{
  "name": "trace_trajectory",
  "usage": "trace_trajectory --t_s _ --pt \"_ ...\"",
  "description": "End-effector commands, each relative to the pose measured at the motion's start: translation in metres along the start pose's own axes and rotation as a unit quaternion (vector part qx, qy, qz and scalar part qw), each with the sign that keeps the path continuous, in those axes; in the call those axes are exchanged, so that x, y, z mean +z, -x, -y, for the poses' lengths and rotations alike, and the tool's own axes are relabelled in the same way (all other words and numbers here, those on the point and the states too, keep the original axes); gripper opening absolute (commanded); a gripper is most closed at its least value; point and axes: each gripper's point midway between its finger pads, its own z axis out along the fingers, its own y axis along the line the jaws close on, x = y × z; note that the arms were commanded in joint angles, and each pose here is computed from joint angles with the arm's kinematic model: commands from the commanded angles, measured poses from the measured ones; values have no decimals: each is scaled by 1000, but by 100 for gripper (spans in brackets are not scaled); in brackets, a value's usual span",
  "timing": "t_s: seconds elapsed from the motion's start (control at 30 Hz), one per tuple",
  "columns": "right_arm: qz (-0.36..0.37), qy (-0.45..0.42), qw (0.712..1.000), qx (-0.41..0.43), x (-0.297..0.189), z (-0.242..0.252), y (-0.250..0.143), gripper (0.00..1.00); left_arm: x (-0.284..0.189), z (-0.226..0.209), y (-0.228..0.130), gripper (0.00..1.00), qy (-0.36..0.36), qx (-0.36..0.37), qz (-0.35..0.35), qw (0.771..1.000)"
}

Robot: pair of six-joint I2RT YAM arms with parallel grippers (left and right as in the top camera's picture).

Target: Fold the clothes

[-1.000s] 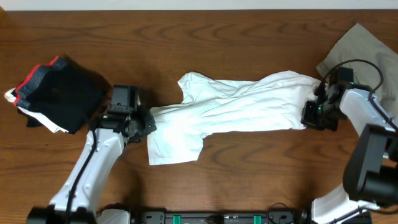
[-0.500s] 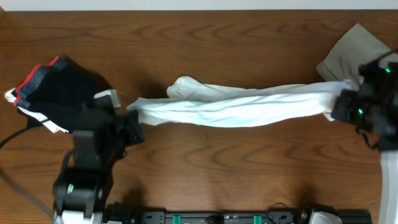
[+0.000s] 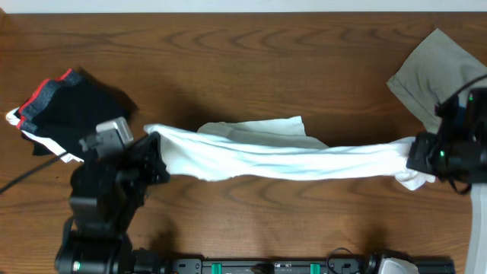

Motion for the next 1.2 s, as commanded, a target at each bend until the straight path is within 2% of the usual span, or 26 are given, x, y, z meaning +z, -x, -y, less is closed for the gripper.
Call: trace_trajectory --t_s 0.0,0.17,0.33,0.37,0.43,0.47,0.57,0.67,0.93,1.17 --pt "-45 -11 999 -13 29 3 16 1 20 -7 7 6 28 3 -10 1000" --pt "-126 -16 992 -13 105 6 39 1 74 -26 -16 6 64 -4 -83 994" --pt "-120 -15 992 24 184 7 77 1 132 -45 -40 6 88 -8 -130 987" --pt "-107 -6 994 28 195 5 87 4 143 -48 -43 6 90 -9 -134 987" --pt "-75 24 997 27 215 -5 108 23 164 -54 -49 6 91 -9 -136 986" --pt "-63 38 997 26 221 -10 115 27 173 -56 -51 6 92 -9 -137 986" --pt "-46 58 997 25 226 -17 125 35 191 -64 -63 6 98 -10 -149 984" --pt "-55 53 997 26 220 -15 119 37 195 -71 -75 6 107 -12 -167 980" --pt "-128 5 991 24 190 6 77 38 184 -76 -88 6 118 7 -202 972" --pt "-138 -8 990 -3 175 13 68 36 176 -80 -98 6 129 4 -225 966"
